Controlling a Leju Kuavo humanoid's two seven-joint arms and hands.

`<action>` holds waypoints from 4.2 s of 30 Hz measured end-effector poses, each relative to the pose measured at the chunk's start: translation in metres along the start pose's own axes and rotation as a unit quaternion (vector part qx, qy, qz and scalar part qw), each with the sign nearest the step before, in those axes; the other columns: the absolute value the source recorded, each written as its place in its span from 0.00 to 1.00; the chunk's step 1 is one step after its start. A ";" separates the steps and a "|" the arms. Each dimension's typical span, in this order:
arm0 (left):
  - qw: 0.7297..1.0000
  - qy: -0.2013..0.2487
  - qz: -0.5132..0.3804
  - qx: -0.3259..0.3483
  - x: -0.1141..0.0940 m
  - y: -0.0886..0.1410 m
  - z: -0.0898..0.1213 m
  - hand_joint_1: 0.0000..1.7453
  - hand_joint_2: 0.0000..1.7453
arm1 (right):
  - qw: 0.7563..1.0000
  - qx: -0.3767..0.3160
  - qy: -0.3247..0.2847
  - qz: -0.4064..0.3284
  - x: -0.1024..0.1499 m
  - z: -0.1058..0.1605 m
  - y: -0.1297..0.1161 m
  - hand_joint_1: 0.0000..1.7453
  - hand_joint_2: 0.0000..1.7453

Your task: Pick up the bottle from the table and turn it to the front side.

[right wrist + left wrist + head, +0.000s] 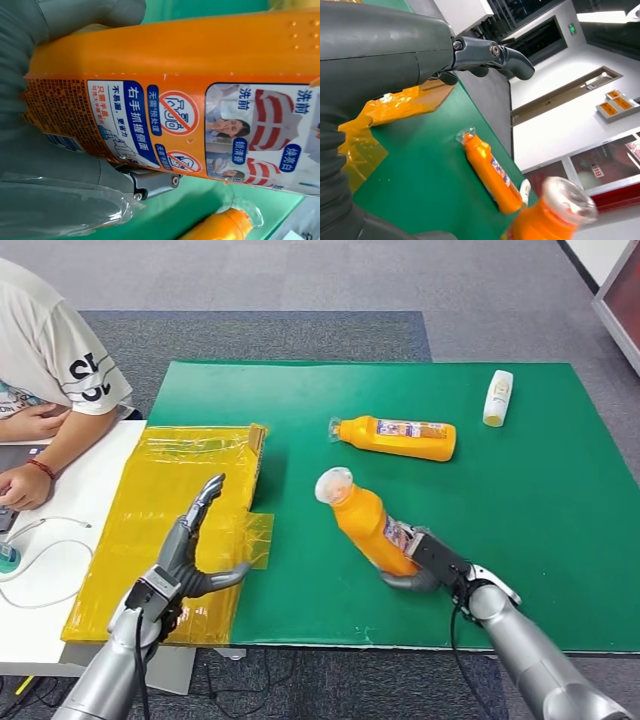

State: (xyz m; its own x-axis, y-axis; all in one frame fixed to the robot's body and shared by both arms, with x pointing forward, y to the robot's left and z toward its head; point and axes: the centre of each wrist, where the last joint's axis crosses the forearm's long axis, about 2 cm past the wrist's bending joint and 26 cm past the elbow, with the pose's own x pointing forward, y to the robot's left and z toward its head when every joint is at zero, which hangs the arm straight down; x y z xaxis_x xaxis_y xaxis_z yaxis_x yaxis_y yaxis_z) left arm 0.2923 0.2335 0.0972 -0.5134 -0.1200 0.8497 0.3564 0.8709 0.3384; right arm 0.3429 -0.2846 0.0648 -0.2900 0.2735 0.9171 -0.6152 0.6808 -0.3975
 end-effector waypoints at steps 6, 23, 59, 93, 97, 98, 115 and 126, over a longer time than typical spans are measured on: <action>1.000 0.006 0.016 -0.003 -0.002 -0.001 0.006 0.00 1.00 | 0.998 -0.033 -0.034 -0.046 0.003 0.013 0.013 1.00 1.00; 0.973 -0.010 0.208 -0.098 -0.013 0.010 0.018 0.00 1.00 | 0.992 -0.025 -0.106 -0.064 0.032 -0.009 0.026 1.00 1.00; 0.939 -0.004 0.219 -0.265 -0.018 0.051 -0.027 0.00 1.00 | 0.978 0.128 -0.145 0.075 0.090 -0.088 0.092 1.00 1.00; 0.930 -0.007 0.241 -0.279 -0.018 0.030 -0.045 0.00 1.00 | 0.987 0.045 -0.090 0.126 0.091 -0.106 0.104 1.00 1.00; 0.931 -0.004 0.240 -0.274 -0.019 0.030 -0.043 0.00 1.00 | 0.984 0.030 -0.095 0.148 0.096 -0.104 0.111 1.00 1.00; 0.932 -0.003 0.241 -0.273 -0.020 0.030 -0.042 0.00 1.00 | 0.983 0.028 -0.097 0.153 0.098 -0.103 0.113 1.00 1.00; 0.933 0.008 0.250 -0.258 -0.025 0.030 -0.026 0.00 1.00 | 0.978 0.036 -0.131 0.160 0.118 -0.094 0.133 1.00 1.00; 0.932 0.009 0.250 -0.264 -0.025 0.029 -0.027 0.00 1.00 | 0.976 0.059 -0.138 0.154 0.123 -0.099 0.131 1.00 1.00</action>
State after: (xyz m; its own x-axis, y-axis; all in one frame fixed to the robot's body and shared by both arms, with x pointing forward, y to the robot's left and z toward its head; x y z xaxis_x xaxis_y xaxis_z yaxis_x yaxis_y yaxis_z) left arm 0.3363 0.2492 0.0964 -0.1691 0.2260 0.9593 0.8838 0.4656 0.0461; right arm 0.2994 -0.0941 0.1283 -0.6521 0.2481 0.7163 -0.5424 0.5074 -0.6696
